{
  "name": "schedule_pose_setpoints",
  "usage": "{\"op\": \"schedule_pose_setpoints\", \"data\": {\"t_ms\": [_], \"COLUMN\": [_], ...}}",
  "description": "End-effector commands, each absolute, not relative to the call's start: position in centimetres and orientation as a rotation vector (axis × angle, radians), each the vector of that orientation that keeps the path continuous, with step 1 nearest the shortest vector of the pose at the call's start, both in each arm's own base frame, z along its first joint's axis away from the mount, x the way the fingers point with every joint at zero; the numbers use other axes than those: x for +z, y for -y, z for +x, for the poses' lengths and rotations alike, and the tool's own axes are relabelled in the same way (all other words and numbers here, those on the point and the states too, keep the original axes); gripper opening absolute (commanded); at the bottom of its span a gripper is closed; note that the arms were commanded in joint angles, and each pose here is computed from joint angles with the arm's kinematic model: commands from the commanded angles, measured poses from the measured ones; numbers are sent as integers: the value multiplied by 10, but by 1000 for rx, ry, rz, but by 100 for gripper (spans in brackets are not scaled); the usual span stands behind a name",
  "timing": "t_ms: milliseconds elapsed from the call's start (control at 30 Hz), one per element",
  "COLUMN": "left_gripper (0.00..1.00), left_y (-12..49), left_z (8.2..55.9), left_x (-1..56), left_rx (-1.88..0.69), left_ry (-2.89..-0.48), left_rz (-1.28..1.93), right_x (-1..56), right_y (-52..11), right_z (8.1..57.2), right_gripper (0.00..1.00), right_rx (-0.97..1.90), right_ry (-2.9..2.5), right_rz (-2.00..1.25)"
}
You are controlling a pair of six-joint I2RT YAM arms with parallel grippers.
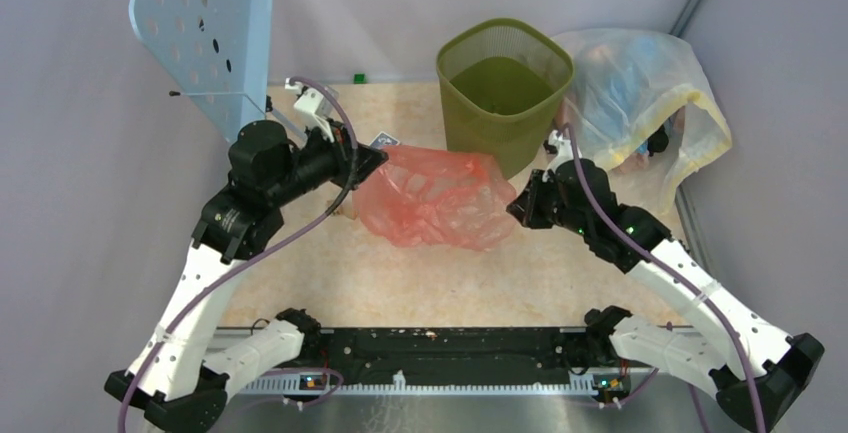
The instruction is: Put the trash bags into the trash bin
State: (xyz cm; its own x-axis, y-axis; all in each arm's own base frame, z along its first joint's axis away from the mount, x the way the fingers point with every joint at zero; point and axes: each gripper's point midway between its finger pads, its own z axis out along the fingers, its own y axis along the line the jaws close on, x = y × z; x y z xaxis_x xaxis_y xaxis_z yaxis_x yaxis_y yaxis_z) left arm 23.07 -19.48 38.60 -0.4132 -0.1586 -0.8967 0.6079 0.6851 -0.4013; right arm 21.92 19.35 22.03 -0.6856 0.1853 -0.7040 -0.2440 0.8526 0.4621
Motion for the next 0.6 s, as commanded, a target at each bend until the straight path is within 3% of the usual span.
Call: {"op": "schedule_pose_setpoints", "data": {"t_ms": [0, 100, 233, 433, 500, 567], "left_gripper": [11, 11, 11, 11, 11, 11], "left_y": [208, 214, 223, 237, 241, 245], "left_z": [236, 239, 239, 226, 220, 214], "left_x": [392, 375, 361, 360, 362, 365], "left_rx": [-948, -980, -1027, -1139, -1181, -1223], "left_ry": [-1763, -1787, -1802, -1788, -1772, -1751], "left_rz": [381, 383, 414, 518, 550, 579], "right_x": [233, 218, 216, 241, 251, 264], "right_y": [-189, -187, -192, -211, -226, -240], "right_z": [220, 217, 214, 212, 208, 207], "right_gripper": [2, 7, 28, 34, 32, 10], "right_rx": [638, 614, 648, 743, 830, 914], "right_ry": [-2196, -2231, -2192, -2102, -2043, -1945], "right_rz": [-124, -150, -226, -381, -462, -525]}}
